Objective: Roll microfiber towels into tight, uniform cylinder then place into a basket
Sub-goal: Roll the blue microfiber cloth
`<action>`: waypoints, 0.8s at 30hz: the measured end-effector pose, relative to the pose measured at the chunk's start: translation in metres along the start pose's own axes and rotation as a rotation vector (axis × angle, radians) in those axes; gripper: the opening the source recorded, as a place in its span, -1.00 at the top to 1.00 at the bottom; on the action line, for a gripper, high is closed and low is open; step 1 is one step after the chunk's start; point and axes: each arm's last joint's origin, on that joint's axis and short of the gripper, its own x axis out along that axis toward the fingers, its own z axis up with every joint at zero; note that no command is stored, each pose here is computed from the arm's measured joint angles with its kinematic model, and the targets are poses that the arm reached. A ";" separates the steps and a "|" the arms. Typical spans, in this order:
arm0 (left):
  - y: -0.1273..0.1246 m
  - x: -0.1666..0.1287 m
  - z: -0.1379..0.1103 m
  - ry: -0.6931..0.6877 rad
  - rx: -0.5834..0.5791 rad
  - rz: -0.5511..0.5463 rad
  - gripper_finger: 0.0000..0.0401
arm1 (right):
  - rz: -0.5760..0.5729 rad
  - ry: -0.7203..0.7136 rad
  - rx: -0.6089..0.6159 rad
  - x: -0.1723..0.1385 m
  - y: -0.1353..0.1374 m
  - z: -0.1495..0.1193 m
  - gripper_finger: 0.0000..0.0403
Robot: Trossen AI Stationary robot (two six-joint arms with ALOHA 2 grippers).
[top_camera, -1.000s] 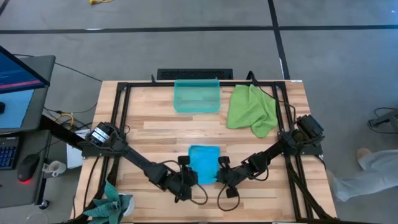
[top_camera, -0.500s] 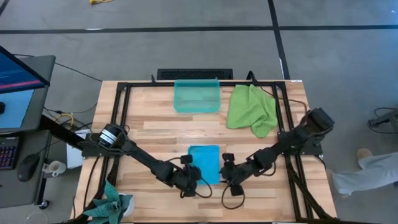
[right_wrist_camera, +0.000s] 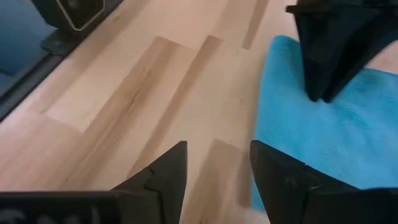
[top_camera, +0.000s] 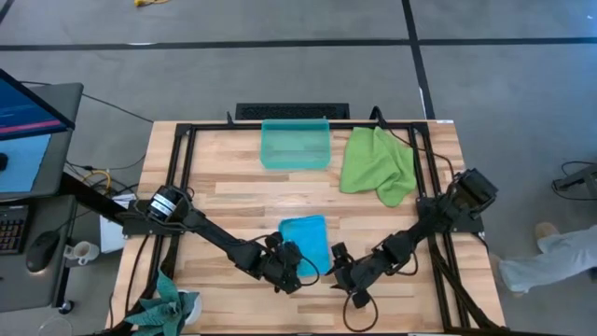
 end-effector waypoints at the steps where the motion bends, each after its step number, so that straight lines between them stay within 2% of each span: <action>1: 0.000 0.000 0.000 -0.001 0.001 0.000 0.77 | -0.004 0.000 0.003 0.003 -0.001 0.001 0.03; 5: 0.000 0.000 0.000 0.000 0.013 0.001 0.77 | -0.024 -0.010 0.016 0.005 -0.009 0.011 0.06; 10: 0.000 0.000 0.000 0.001 0.027 0.001 0.77 | -0.041 0.020 0.045 0.007 -0.018 0.010 0.09; 14: 0.000 0.000 0.000 0.001 0.027 0.002 0.77 | -0.041 0.084 0.068 0.015 -0.018 -0.001 0.10; 16: 0.000 0.000 0.000 0.005 0.028 0.001 0.77 | -0.042 0.060 0.075 0.021 -0.017 0.001 0.10; 18: 0.000 0.000 0.000 0.008 0.029 -0.001 0.77 | -0.047 0.112 0.064 0.023 -0.016 -0.008 0.10; 24: 0.000 0.000 -0.001 0.025 0.058 -0.010 0.77 | -0.062 0.129 0.113 0.031 -0.022 -0.012 0.10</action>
